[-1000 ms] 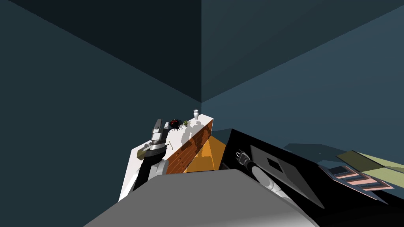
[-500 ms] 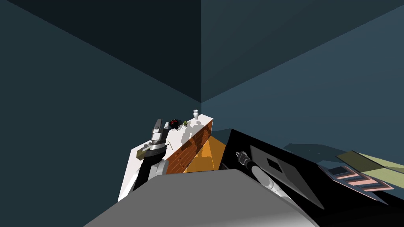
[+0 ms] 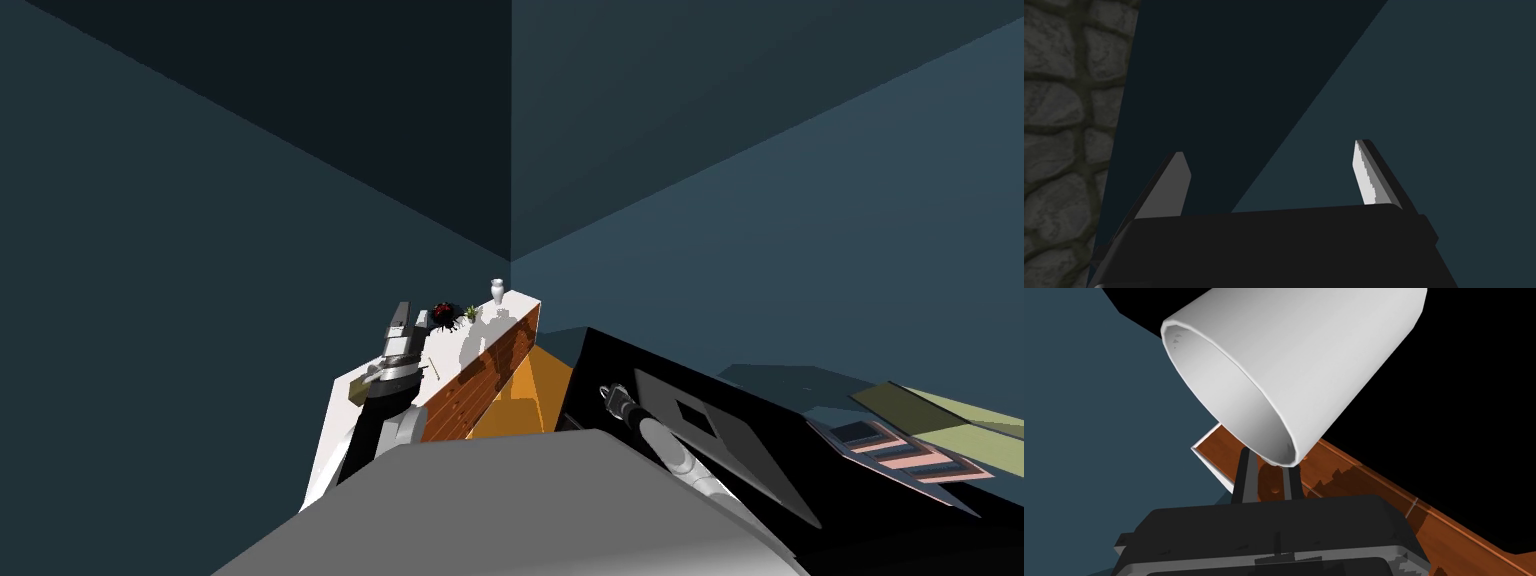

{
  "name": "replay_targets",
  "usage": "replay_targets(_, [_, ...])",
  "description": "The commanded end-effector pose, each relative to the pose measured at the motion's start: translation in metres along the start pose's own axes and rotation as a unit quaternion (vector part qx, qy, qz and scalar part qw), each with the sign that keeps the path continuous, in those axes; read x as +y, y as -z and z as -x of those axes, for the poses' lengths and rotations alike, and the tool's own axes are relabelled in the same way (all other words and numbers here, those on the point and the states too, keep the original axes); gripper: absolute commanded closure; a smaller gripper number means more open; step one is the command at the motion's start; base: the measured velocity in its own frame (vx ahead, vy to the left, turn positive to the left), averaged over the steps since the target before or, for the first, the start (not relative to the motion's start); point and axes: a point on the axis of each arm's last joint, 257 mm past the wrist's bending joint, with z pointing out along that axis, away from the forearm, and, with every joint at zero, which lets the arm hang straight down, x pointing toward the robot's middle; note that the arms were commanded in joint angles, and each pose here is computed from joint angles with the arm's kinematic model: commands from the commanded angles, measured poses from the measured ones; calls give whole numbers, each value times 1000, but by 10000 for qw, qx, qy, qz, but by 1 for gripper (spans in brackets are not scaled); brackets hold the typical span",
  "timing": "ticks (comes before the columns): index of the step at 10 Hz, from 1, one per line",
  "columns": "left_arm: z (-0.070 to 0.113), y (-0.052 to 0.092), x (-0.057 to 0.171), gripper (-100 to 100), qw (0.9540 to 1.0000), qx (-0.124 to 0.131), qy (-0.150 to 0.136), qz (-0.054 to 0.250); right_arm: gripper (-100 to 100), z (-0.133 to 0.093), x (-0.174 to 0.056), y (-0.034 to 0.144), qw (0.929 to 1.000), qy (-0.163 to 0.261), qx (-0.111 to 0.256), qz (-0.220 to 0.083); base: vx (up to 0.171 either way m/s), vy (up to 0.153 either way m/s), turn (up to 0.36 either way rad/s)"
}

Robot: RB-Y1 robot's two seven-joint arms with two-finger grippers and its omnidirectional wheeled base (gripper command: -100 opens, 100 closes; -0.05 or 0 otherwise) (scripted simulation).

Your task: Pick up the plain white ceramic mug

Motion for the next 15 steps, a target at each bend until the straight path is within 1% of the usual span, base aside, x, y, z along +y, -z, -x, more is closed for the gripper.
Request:
replay_targets(1, [0,0,0,0,10000,0,0,0,100,-10,-8,-5,9999,-89,57,78,-23,85,-37])
replay_targets(2, [0,0,0,0,10000,0,0,0,100,-18,-1,-4,9998,11,123,154,-6,65,-19])
replay_targets(3, [0,0,0,0,10000,0,0,0,100,-18,-1,-4,9998,72,122,155,6,24,-12])
replay_targets(4, [0,0,0,0,10000,0,-1,0,100,-24,-11,-8,9998,-46,121,179,-8,42,-34])
replay_targets(5, [0,0,0,0,10000,0,-1,0,100,-29,-7,-7,9996,-59,173,224,-4,42,-23])
replay_targets(6, [0,0,0,0,10000,0,0,0,100,-30,-7,-7,9996,-23,173,226,3,18,4])
replay_targets(7, [0,0,0,0,10000,0,-1,0,100,-30,-7,-7,9995,109,170,228,0,0,0])
replay_targets(8, [0,0,0,0,10000,0,-1,0,100,-36,-15,-10,9995,-67,173,268,-7,37,-29])
replay_targets(10, [0,0,0,0,10000,0,0,0,100,-39,-13,-10,9993,131,185,284,-7,41,-12])
replay_targets(11, [0,0,0,0,10000,0,-1,0,100,-42,-22,-13,9994,-62,155,304,-7,53,-34])
replay_targets(12, [0,0,0,0,10000,0,-1,0,100,-46,-19,-12,9993,-55,175,315,-4,50,-17])
replay_targets(13, [0,0,0,0,10000,0,-1,0,100,-46,-19,-12,9993,91,170,318,-1,20,0])
replay_targets(14, [0,0,0,0,10000,0,-1,0,100,-46,-19,-12,9993,141,169,319,0,0,0])
replay_targets(15, [0,0,0,0,10000,0,-1,0,100,-48,-28,-15,9994,-20,120,324,-8,31,-24])
